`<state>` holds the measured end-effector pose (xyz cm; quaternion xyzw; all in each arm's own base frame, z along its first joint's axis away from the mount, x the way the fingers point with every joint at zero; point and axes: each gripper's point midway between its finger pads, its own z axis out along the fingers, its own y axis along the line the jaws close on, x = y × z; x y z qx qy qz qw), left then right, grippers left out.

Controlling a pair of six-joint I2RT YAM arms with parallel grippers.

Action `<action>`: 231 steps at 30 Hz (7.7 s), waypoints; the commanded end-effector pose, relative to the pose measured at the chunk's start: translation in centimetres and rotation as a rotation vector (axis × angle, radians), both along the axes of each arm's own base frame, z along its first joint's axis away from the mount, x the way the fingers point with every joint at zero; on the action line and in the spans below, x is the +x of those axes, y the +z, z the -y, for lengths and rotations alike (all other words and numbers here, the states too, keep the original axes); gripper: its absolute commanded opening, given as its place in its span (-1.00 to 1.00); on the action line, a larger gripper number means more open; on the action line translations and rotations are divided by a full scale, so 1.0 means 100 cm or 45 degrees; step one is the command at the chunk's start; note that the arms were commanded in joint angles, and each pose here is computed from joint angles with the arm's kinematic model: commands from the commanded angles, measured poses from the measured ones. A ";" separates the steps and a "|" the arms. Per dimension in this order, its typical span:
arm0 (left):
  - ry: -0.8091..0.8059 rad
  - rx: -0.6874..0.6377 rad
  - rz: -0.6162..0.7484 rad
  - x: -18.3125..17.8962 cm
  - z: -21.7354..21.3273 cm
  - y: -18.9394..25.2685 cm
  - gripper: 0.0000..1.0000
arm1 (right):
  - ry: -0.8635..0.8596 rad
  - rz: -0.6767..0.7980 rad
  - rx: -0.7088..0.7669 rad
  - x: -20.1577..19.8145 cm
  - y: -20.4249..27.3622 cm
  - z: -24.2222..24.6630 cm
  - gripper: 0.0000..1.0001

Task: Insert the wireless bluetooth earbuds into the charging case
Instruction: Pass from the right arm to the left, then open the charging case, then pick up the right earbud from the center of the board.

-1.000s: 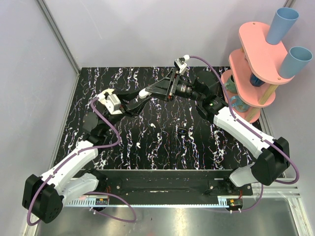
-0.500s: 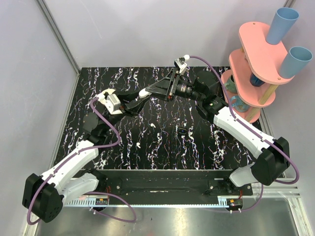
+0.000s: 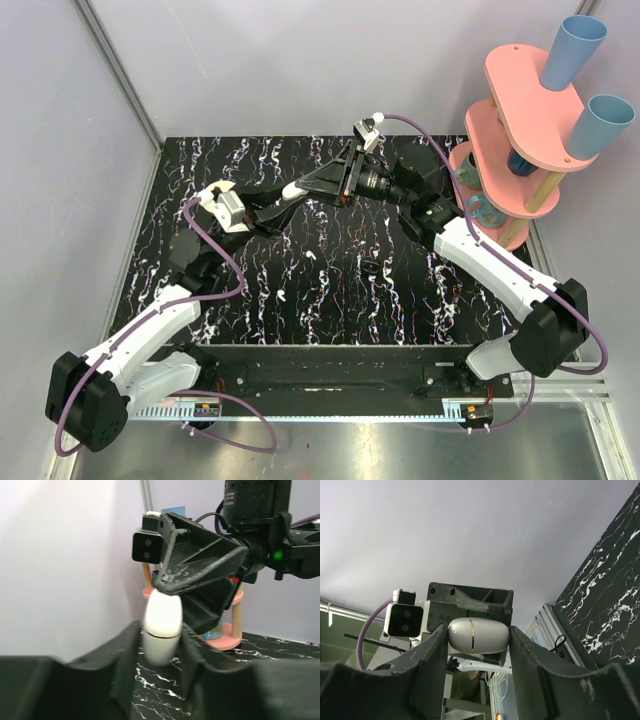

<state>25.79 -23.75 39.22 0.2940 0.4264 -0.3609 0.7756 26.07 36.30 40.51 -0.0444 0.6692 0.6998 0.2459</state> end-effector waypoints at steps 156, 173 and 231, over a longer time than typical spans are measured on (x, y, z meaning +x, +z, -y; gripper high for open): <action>0.088 0.057 0.000 -0.069 -0.059 0.003 -1.00 | 0.235 0.550 -1.517 0.096 -0.344 -0.016 0.37; 0.080 0.061 -0.012 -0.066 -0.057 0.001 -1.00 | 0.288 0.583 -1.556 0.090 -0.364 -0.026 0.30; 0.078 0.072 -0.047 -0.061 -0.055 -0.009 -1.00 | 0.344 0.577 -1.645 0.084 -0.386 -0.019 -0.08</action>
